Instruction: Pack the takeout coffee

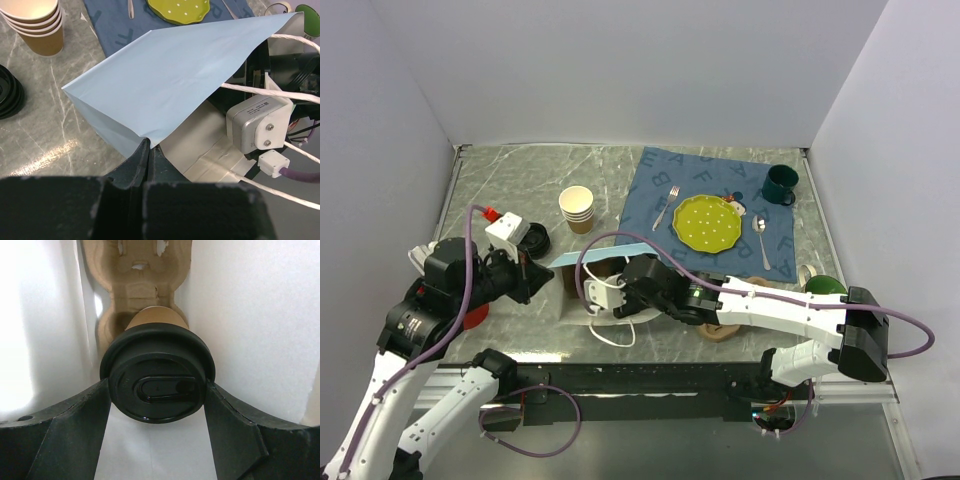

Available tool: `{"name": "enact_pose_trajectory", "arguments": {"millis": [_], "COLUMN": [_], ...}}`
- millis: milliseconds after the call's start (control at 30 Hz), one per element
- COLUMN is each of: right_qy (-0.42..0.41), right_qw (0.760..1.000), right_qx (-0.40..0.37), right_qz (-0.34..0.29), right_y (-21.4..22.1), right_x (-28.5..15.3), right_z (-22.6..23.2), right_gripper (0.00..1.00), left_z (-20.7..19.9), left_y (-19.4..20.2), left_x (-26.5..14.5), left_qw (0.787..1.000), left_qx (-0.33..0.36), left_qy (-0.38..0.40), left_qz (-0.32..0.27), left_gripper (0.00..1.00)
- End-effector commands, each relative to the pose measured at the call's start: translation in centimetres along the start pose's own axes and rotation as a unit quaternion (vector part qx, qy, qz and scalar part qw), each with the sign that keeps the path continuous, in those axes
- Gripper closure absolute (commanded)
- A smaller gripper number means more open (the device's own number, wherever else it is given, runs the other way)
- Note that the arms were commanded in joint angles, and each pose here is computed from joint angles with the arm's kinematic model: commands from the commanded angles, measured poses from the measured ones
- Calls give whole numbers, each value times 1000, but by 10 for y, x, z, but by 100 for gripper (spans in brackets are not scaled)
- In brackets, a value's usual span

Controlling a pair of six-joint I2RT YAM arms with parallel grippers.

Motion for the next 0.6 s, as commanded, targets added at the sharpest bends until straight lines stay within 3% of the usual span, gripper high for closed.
{"name": "enact_pose_trajectory", "arguments": {"millis": [0,567], "right_qy": [16,-52], "right_qw": [1000,999], "right_qx": [-2,0], "right_qz": [19,-4], "right_y": [9,5], "right_x": [0,10], "right_z": [1,12], "right_gripper": [56,56], "left_z": [0,-1], "left_y": [-7,-12], "left_x": [3,7], "left_qw": [1000,999], "left_qx": [13,28], "left_qy": [7,14], "left_qz": [-28,-18], "left_gripper": [99,99]}}
Point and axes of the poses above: each gripper's point midway between its finger pads, its own x axis out along the fingers, its own z axis along the line the jaws close on, y = z × x, the point moved 10 cm from there along -x, back along the fingers, and after that the axes turned 5 degrees about -x, right-handed, at the moved point
